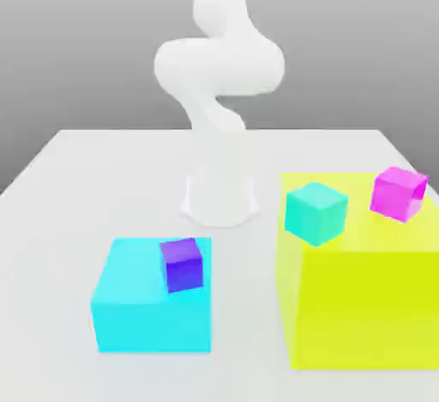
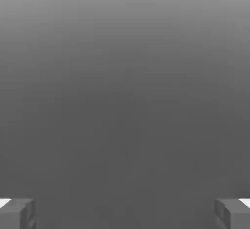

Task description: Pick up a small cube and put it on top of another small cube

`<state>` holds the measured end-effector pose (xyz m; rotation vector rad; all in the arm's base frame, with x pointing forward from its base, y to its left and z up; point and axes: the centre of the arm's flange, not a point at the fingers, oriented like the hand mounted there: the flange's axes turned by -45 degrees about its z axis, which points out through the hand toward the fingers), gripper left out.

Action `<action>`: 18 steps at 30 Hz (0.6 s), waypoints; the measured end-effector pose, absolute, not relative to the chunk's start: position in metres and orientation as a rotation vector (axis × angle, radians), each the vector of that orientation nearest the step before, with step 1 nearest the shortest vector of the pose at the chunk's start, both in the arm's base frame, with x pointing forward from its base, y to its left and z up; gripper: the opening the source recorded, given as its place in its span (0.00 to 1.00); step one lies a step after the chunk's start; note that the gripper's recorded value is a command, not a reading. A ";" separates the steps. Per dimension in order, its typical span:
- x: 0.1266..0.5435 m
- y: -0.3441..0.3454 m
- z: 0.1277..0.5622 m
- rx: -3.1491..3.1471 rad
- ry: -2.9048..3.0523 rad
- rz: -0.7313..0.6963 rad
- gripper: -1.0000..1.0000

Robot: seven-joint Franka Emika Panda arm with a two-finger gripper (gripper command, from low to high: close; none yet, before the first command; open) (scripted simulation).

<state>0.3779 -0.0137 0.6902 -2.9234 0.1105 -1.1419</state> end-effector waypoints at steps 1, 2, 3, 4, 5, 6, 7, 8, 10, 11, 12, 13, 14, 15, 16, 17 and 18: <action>0.391 -0.020 0.681 -2.937 0.150 -1.108 0.50; 0.404 -0.027 0.671 -2.949 0.189 -1.074 0.50; 0.415 -0.034 0.661 -2.960 0.227 -1.041 0.50; 0.427 -0.041 0.651 -2.970 0.264 -1.009 0.50; 0.438 -0.048 0.640 -2.979 0.301 -0.976 0.50; 0.448 -0.056 0.629 -2.986 0.339 -0.944 0.50; 0.458 -0.064 0.618 -2.993 0.377 -0.910 0.50; 0.468 -0.072 0.606 -2.999 0.415 -0.878 0.50; 0.486 -0.089 0.581 -3.008 0.491 -0.810 0.50; 0.494 -0.098 0.568 -3.012 0.529 -0.777 0.50; 0.502 -0.107 0.555 -3.014 0.567 -0.743 0.50; 0.509 -0.117 0.541 -3.015 0.606 -0.709 0.50; 0.515 -0.126 0.527 -3.015 0.644 -0.675 0.50; 0.522 -0.135 0.512 -3.015 0.681 -0.641 0.50; 0.527 -0.145 0.498 -3.013 0.721 -0.607 0.50; 0.531 -0.158 0.483 -3.009 0.769 -0.573 0.50; 0.535 -0.168 0.467 -3.005 0.808 -0.538 0.50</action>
